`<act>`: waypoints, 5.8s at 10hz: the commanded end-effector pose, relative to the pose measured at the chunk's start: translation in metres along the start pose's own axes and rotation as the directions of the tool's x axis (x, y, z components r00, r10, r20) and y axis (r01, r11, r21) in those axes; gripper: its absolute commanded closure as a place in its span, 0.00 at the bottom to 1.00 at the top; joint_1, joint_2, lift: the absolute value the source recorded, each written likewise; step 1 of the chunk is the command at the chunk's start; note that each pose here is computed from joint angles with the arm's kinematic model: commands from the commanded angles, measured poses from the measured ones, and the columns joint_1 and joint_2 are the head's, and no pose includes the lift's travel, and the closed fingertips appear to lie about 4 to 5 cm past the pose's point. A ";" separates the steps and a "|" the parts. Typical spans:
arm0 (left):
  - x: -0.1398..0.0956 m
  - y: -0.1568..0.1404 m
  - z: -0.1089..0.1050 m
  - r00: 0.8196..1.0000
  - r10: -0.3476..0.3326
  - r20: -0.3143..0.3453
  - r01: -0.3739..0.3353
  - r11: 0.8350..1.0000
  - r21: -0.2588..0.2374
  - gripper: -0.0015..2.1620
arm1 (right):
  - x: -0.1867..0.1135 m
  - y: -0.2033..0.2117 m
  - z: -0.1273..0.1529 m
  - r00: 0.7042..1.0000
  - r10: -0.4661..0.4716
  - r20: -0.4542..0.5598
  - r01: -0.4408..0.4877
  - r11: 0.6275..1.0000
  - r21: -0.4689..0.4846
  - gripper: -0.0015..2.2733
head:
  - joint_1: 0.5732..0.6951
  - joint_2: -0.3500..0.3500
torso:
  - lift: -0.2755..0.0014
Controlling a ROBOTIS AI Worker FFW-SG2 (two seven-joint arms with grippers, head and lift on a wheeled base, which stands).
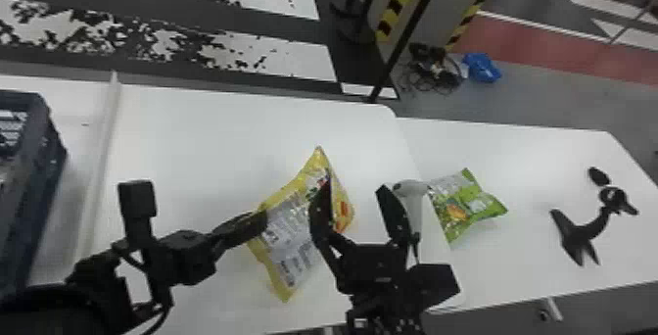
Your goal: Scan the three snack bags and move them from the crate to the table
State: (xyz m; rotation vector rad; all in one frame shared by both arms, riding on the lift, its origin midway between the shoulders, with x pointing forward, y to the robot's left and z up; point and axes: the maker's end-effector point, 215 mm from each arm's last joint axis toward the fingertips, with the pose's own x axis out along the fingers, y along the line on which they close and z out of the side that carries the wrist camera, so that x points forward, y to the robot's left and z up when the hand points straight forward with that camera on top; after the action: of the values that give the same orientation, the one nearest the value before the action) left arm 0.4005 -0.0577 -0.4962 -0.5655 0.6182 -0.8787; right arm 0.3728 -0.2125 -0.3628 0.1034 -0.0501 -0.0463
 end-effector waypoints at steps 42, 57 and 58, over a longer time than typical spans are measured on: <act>-0.306 0.087 0.153 0.594 0.526 0.609 -0.762 0.610 0.216 0.01 | 0.018 0.135 -0.123 0.868 0.327 -0.373 -0.302 0.945 0.124 0.99 | 1.00 0.91 | 0.77; -0.287 0.092 0.138 0.629 0.513 0.584 -0.734 0.640 0.228 0.01 | -0.017 0.086 -0.217 0.639 0.400 -0.657 -0.300 0.916 0.266 0.99 | 1.00 0.86 | 0.77; -0.284 0.090 0.137 0.632 0.510 0.583 -0.730 0.644 0.229 0.01 | -0.023 0.072 -0.219 0.615 0.402 -0.678 -0.306 0.914 0.265 0.99 | 1.00 0.85 | 0.77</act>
State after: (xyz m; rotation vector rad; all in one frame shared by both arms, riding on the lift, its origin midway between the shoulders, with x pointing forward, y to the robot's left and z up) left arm 0.4040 0.2539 -0.3890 -0.0795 0.1118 -0.1421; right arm 0.3689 -0.1059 -0.5696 0.2428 0.7130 0.4185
